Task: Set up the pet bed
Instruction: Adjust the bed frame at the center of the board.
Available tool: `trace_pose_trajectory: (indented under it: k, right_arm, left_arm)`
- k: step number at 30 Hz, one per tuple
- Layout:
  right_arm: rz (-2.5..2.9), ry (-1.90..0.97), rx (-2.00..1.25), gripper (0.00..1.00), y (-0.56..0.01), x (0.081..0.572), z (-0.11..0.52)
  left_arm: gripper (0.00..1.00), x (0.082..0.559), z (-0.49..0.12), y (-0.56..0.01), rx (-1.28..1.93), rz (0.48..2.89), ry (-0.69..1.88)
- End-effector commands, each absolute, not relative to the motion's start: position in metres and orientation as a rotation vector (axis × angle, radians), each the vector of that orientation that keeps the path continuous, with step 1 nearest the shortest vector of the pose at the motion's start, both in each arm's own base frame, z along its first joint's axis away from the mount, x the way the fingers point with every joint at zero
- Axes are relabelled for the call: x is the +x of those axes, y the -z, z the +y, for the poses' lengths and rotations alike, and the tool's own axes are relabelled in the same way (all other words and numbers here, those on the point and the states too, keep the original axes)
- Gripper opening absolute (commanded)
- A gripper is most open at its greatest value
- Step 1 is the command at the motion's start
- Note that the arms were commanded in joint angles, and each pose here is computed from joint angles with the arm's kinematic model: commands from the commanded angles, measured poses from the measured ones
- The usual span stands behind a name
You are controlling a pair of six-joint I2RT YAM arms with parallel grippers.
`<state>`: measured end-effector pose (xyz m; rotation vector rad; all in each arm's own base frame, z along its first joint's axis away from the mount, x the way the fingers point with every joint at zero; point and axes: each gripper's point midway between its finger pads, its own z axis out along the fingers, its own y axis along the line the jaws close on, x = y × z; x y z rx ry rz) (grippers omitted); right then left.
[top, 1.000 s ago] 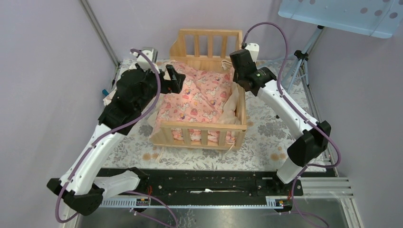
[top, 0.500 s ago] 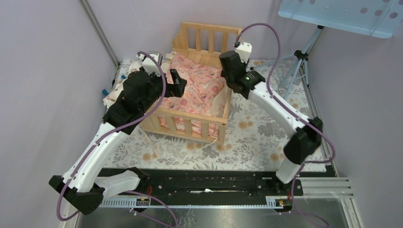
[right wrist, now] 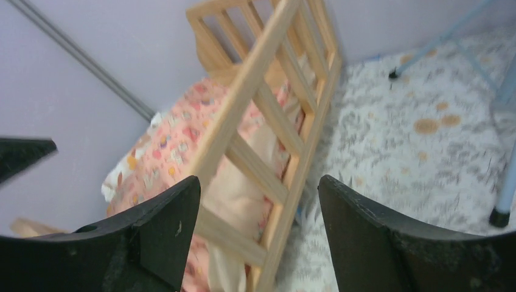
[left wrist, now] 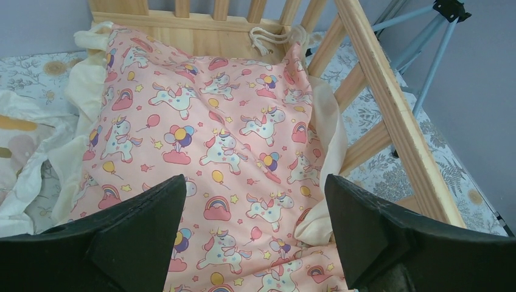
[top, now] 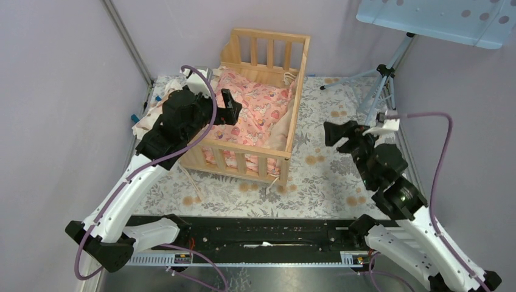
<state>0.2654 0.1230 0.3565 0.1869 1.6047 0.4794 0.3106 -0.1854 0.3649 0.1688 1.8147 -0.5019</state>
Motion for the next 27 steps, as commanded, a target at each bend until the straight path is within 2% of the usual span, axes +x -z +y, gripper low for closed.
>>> trace_pose_trajectory:
  k: [1,6,10,18,27]
  right_arm:
    - [1.842,-0.59,0.213,0.76,-0.255,0.238,0.137]
    - [1.947,-0.814,0.342,0.64,-0.187,0.218,0.159]
    - [2.002,-1.026,0.451,0.59,-0.153,0.208,0.184]
    - [1.913,-1.357,0.596,0.51,-0.148,0.198,0.206]
    - [1.898,-1.426,0.6,0.45,-0.149,0.195,0.212]
  left_arm:
    - [0.92,0.311,-0.185,-0.379,0.158,1.761,0.528]
    - [0.91,0.31,-0.186,-0.376,0.148,1.77,0.542]
    - [0.9,0.309,-0.189,-0.37,0.152,1.784,0.551]
    - [0.88,0.309,-0.192,-0.364,0.154,1.798,0.565]
    - [0.87,0.311,-0.197,-0.356,0.162,1.814,0.583]
